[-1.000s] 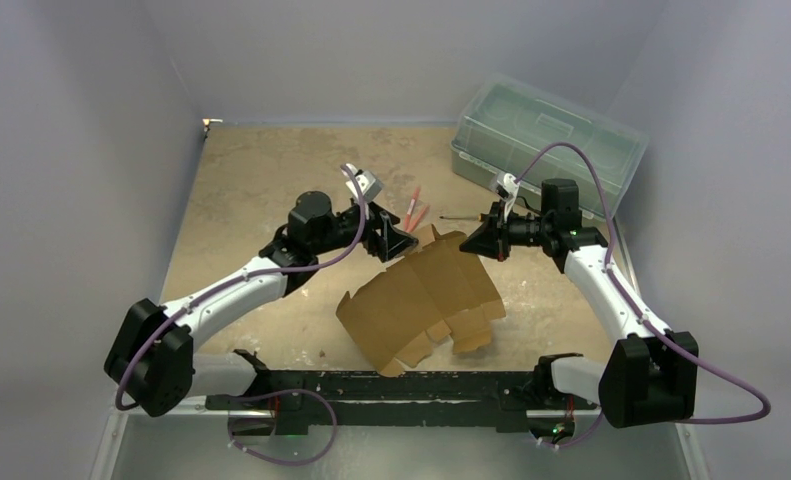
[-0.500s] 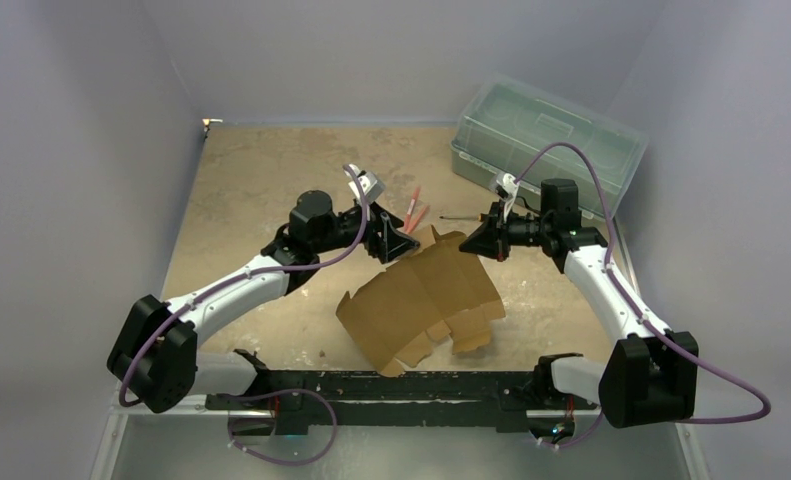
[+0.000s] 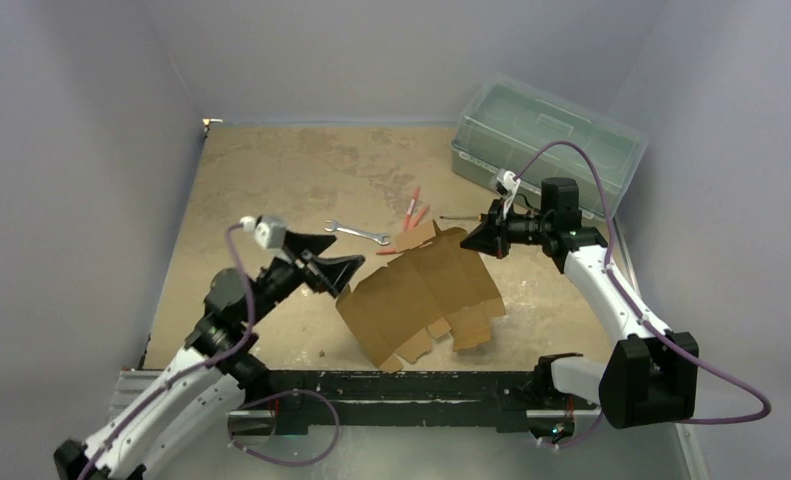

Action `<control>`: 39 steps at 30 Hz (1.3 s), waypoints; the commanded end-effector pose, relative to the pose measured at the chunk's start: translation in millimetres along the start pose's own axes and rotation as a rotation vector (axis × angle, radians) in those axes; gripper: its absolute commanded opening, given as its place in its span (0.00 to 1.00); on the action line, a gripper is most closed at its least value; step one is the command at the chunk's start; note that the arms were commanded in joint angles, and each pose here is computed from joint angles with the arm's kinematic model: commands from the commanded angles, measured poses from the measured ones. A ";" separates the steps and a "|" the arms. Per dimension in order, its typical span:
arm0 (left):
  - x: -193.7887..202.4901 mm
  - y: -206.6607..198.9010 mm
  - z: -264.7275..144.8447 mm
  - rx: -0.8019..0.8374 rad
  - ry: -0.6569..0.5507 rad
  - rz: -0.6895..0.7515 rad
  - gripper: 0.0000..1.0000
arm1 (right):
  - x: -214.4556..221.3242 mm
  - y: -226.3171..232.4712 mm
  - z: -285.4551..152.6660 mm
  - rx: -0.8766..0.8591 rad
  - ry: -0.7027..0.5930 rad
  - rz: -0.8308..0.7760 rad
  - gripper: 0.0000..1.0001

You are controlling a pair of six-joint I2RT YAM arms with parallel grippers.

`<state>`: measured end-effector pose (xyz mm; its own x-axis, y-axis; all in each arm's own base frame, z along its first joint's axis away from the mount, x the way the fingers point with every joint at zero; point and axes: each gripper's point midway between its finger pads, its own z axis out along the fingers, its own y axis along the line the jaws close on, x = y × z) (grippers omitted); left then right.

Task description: Fold the paper box

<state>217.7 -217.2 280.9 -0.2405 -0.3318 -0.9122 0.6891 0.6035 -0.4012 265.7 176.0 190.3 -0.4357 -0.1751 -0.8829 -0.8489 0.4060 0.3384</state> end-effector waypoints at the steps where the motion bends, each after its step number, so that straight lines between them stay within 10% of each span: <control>1: 46.5 22.9 -42.6 -0.128 -0.009 -0.292 0.99 | -15.4 0.3 -2.4 0.020 -0.037 -0.043 0.00; 16: 124.1 29.9 -62.8 -0.159 0.214 -0.434 0.93 | -11.7 -1.3 0.5 0.010 -0.033 -0.014 0.00; 25: 150.8 11.3 -51.7 -0.010 0.186 -0.600 0.74 | -8.0 -9.7 6.6 0.022 -0.038 0.057 0.00; 39: 154.5 26.8 -27.8 -0.183 0.265 -0.377 0.61 | -14.2 -5.2 6.3 0.003 -0.072 0.067 0.00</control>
<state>156.7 -235.2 90.8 -0.7359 -0.3883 -0.5547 0.3235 0.5180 -0.7918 276.7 178.8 183.3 -0.5180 -0.1034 -0.8491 -0.7882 0.4433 0.4268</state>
